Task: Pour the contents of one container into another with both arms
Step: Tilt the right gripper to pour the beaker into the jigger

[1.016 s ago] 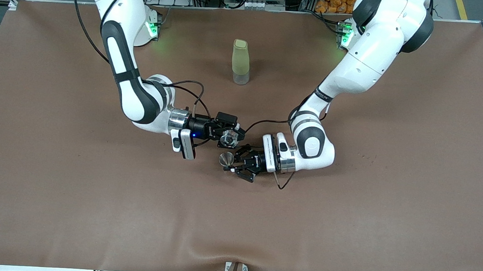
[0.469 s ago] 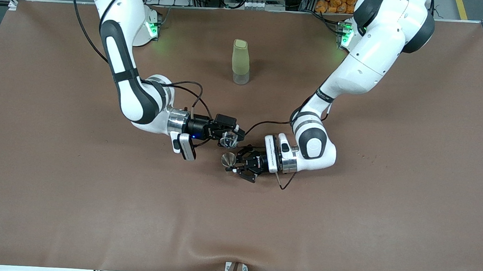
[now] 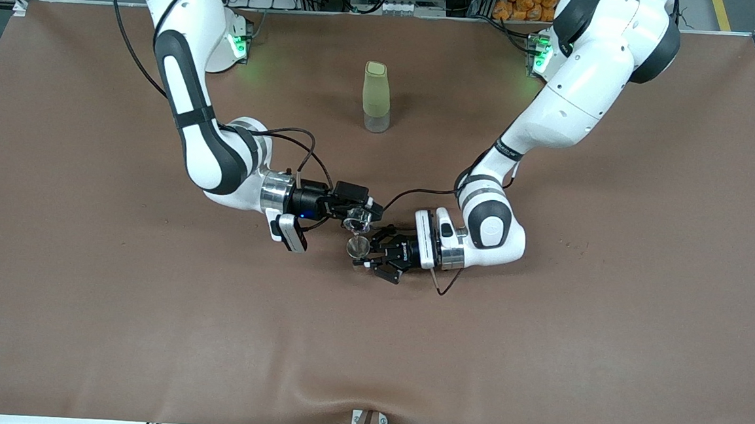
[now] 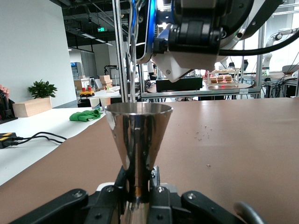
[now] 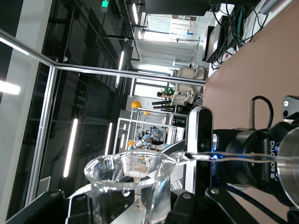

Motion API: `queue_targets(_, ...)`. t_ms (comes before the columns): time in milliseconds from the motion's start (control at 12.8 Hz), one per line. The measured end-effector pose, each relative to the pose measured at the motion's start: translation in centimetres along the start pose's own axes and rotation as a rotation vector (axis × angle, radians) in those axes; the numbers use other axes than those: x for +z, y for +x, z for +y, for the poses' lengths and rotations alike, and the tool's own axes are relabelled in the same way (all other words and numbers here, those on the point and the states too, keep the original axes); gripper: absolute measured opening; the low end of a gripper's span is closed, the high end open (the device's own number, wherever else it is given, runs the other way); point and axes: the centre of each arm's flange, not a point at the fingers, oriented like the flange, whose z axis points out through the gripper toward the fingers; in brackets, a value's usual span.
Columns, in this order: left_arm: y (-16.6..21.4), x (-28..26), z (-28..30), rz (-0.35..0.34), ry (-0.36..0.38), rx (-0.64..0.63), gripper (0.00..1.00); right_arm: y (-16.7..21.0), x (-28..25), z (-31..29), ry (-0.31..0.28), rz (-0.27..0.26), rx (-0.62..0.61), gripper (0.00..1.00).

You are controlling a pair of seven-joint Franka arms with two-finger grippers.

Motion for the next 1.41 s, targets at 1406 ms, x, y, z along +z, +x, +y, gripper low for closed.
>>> queue_targets(1406,0.08,0.06,0.03,0.007,-0.004,0.000,0.21,0.03,0.59,-0.48,0.010,-0.007,0.254,0.16)
